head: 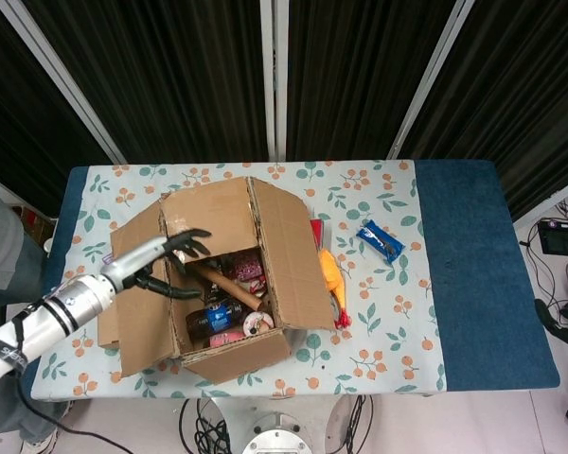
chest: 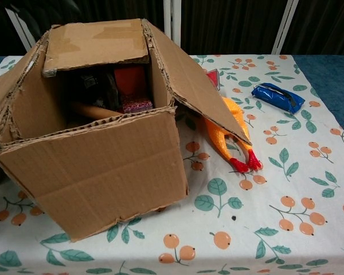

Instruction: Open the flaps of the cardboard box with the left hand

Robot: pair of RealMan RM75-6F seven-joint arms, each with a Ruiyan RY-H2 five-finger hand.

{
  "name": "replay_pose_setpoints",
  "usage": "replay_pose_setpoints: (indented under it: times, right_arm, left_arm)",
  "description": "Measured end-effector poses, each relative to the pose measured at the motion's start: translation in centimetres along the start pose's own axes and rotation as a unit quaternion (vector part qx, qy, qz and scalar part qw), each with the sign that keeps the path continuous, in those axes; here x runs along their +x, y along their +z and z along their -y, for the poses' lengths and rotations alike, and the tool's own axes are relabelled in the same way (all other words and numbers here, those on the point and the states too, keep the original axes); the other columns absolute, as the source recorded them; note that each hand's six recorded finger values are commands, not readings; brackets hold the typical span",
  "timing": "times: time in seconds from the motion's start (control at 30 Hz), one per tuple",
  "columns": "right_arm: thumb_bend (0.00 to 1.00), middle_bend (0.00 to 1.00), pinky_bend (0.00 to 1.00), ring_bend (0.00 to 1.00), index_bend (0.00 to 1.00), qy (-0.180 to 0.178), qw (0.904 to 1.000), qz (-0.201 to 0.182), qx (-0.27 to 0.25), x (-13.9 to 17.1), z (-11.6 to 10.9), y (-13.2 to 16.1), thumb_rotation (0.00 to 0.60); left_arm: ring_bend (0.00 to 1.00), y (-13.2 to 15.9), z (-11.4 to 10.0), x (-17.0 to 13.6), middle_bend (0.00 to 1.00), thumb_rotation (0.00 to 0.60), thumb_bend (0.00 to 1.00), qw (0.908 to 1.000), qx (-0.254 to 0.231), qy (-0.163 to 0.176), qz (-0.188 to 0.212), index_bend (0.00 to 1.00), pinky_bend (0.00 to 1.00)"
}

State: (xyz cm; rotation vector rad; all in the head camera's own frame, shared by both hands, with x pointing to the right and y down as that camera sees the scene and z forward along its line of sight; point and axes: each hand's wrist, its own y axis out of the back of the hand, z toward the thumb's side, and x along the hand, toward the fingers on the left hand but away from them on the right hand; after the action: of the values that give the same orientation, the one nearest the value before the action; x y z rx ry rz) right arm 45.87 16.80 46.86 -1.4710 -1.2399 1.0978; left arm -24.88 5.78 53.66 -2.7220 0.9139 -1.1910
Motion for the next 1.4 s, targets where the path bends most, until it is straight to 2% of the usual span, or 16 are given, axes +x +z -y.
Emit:
replay_pose_setpoints:
  times: [0.03,0.1,0.13,0.2,0.23,0.33,0.37,0.47,0.6,0.7,0.83,0.93,1.0,1.1,1.23,1.4]
  right_arm:
    - [0.21,0.0,0.0,0.0,0.0,0.0,1.0,0.0,0.0,0.0,0.0,0.0,0.6]
    - [0.21,0.0,0.0,0.0,0.0,0.001,1.0,0.0,0.001,-0.1,0.1,0.1,0.6]
    - [0.21,0.0,0.0,0.0,0.0,0.002,1.0,0.0,0.002,-0.1,0.1,0.2,0.6]
    - [0.21,0.0,0.0,0.0,0.0,0.003,1.0,0.001,0.003,-0.1,0.2,0.2,0.6]
    - [0.21,0.0,0.0,0.0,0.0,0.003,1.0,0.001,0.003,-0.1,0.2,0.2,0.6]
    - [0.21,0.0,0.0,0.0,0.0,0.004,1.0,0.004,0.004,-0.1,0.3,0.2,0.6]
    - [0.21,0.0,0.0,0.0,0.0,0.004,1.0,0.005,0.005,-0.1,0.4,0.1,0.6]
    - [0.21,0.0,0.0,0.0,0.0,0.006,0.9999,0.006,0.005,0.0,0.5,0.0,0.6]
    - [0.21,0.0,0.0,0.0,0.0,0.006,1.0,0.005,0.005,0.0,0.4,0.1,0.6]
    - [0.21,0.0,0.0,0.0,0.0,0.004,1.0,0.006,0.006,0.1,0.2,0.0,0.6]
    - [0.21,0.0,0.0,0.0,0.0,-0.001,0.9999,0.012,0.007,0.3,-0.2,-0.4,0.6]
    - [0.21,0.0,0.0,0.0,0.0,-0.003,0.9998,0.017,0.008,0.3,-0.4,-0.7,0.6]
    - [0.21,0.0,0.0,0.0,0.0,-0.002,0.9998,0.018,0.008,0.3,-0.4,-0.8,0.6]
    - [0.21,0.0,0.0,0.0,0.0,-0.001,0.9998,0.016,0.008,0.2,-0.3,-0.8,0.6]
    - [0.21,0.0,0.0,0.0,0.0,0.002,0.9998,0.017,0.007,0.0,0.0,-0.8,0.6]
    - [0.21,0.0,0.0,0.0,0.0,0.004,0.9998,0.015,0.008,-0.1,0.2,-0.6,0.6]
  left_arm:
    - [0.13,-0.5,-0.8,0.3,0.12,0.535,0.04,0.9985,0.036,0.041,-0.003,0.07,0.26]
    - [0.1,-1.1,-1.7,0.6,0.07,0.592,0.04,0.9905,0.099,0.095,-0.008,0.05,0.23]
    - [0.08,-1.4,-2.0,0.8,0.05,0.6,0.04,0.981,0.148,0.126,-0.01,0.04,0.22]
    - [0.07,-1.5,-1.8,1.2,0.03,0.6,0.04,0.9606,0.225,0.163,-0.012,0.03,0.2]
    - [0.06,-1.5,-1.4,1.5,0.02,0.6,0.04,0.9442,0.274,0.183,-0.01,0.03,0.2]
    - [0.05,-1.3,0.8,2.7,0.0,0.6,0.04,0.9089,0.36,0.211,0.001,0.01,0.19]
    - [0.05,-1.3,1.6,3.1,0.0,0.6,0.04,0.903,0.373,0.214,0.006,0.01,0.19]
    - [0.05,-1.2,3.8,4.7,0.0,0.6,0.04,0.8977,0.385,0.214,0.02,0.01,0.19]
    - [0.05,-1.8,4.3,6.0,0.0,0.6,0.04,0.8987,0.381,0.217,0.02,0.0,0.19]
    - [0.05,-2.3,4.6,7.2,0.0,0.6,0.04,0.8921,0.392,0.224,0.018,0.0,0.19]
    - [0.05,-3.0,5.3,8.8,0.0,0.6,0.04,0.8783,0.422,0.225,0.014,0.0,0.19]
    - [0.05,-3.2,6.0,9.3,0.0,0.6,0.04,0.8816,0.42,0.215,0.016,0.0,0.19]
    - [0.05,-3.1,6.0,9.4,0.0,0.6,0.04,0.88,0.423,0.216,0.018,0.0,0.19]
    - [0.05,-3.8,6.0,9.7,0.0,0.6,0.04,0.8695,0.445,0.214,0.012,0.0,0.19]
    - [0.04,-4.5,6.1,10.0,0.0,0.6,0.04,0.8504,0.482,0.21,0.006,0.0,0.18]
    - [0.04,-4.8,5.3,10.3,0.0,0.6,0.04,0.8277,0.511,0.231,-0.001,0.0,0.18]
